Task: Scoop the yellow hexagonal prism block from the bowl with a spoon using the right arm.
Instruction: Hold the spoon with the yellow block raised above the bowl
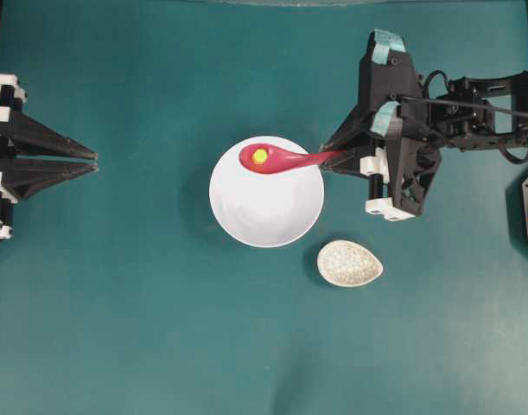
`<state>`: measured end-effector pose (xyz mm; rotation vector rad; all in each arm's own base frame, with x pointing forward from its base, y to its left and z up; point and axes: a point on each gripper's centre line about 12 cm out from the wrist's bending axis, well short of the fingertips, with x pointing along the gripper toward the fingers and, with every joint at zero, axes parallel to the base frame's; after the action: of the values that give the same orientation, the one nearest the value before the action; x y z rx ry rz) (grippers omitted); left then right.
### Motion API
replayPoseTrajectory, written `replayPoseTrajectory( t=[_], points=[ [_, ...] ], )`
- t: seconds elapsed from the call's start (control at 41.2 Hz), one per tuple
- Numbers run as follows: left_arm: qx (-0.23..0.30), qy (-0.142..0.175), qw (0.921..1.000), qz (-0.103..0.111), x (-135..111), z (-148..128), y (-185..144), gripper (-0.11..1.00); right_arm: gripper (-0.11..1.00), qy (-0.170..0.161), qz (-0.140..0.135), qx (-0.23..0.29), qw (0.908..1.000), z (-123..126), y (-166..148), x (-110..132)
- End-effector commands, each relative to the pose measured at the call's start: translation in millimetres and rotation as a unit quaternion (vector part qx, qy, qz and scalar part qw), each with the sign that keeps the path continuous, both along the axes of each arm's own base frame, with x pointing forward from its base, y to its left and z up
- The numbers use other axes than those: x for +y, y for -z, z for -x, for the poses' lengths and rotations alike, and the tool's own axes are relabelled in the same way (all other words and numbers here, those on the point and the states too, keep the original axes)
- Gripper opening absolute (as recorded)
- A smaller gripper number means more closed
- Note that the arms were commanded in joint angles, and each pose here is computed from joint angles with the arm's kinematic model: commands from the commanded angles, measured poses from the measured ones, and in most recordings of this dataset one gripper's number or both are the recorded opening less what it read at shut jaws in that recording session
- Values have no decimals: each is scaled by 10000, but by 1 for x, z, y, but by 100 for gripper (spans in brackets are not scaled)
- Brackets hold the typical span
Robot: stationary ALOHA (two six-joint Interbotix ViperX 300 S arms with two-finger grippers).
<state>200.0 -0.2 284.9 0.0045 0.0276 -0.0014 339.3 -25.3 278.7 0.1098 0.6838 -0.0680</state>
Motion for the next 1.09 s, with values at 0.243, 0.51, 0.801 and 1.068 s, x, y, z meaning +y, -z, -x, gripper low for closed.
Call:
replayPoseTrajectory(
  t=[0.243,0.51,0.801,1.068],
  points=[
    [-184,-6,9998,-8,0,-2,-13,17,23,-3,25,-259,9997,0,-18,0],
    [-199,-4,9998,-15,0,-2,-13,17,23,-11,24,-259,9997,0,-18,1],
    [-207,-4,9998,-15,0,-2,-14,17,23,-6,19,-267,9996,0,-19,1],
    [-215,-4,9998,-15,0,-2,-14,17,23,-2,12,-260,9997,0,-18,1]
  ],
)
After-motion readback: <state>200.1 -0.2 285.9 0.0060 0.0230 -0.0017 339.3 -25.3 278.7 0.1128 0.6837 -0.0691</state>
